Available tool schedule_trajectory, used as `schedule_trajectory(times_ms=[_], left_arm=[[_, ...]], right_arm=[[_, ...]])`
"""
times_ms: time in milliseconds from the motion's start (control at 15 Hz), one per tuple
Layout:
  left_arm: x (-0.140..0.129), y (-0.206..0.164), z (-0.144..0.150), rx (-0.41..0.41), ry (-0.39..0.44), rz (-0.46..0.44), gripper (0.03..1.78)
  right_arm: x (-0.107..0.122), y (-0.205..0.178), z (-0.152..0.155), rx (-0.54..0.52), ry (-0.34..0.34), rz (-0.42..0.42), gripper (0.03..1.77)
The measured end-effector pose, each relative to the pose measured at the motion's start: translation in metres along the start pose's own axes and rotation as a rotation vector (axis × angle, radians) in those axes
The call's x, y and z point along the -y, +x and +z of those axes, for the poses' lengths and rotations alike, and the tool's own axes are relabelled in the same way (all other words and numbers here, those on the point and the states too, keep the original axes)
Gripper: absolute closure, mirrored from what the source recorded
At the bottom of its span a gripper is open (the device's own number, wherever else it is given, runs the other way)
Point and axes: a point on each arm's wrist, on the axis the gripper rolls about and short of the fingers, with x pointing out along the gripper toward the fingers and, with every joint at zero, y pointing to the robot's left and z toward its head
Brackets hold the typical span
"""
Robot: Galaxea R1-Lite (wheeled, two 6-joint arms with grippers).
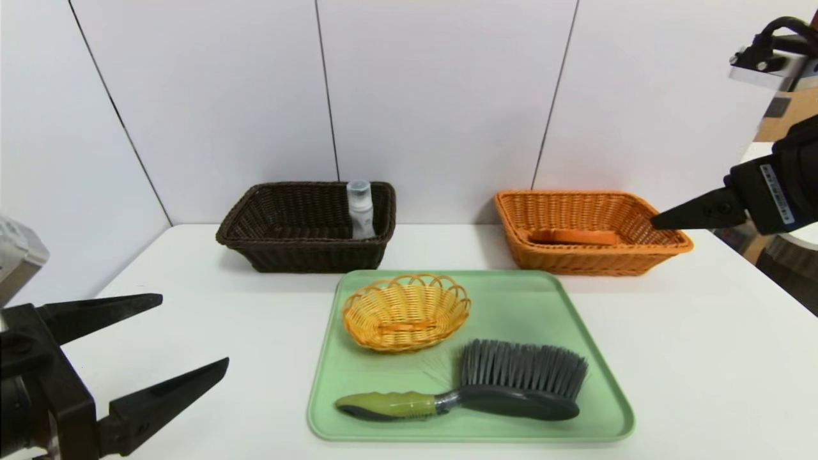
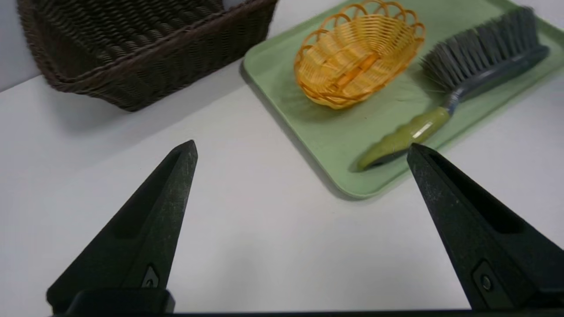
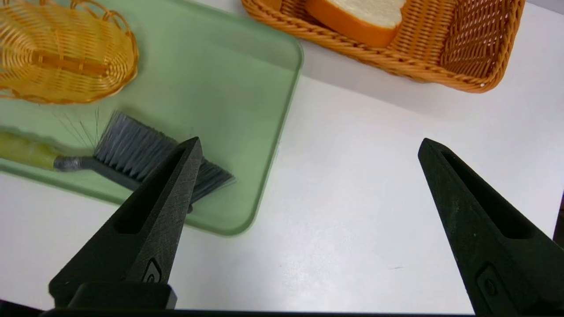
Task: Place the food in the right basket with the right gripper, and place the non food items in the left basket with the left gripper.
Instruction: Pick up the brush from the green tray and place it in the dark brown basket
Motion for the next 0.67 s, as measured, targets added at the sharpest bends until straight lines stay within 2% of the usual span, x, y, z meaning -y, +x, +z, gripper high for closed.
schedule_trajectory(times_ms=[333, 667], left_arm=[[0.009, -0.005, -0.004, 0.016, 0.016, -0.263, 0.12], [0.014, 0.015, -0.003, -0.027, 0.072, -0.451, 0.12]], right_arm=[[0.0, -0.02, -0.013, 0.087, 0.027, 0.003, 0.1], [-0.005, -0.031, -0.018, 0.117, 0.01, 0.037, 0.1]])
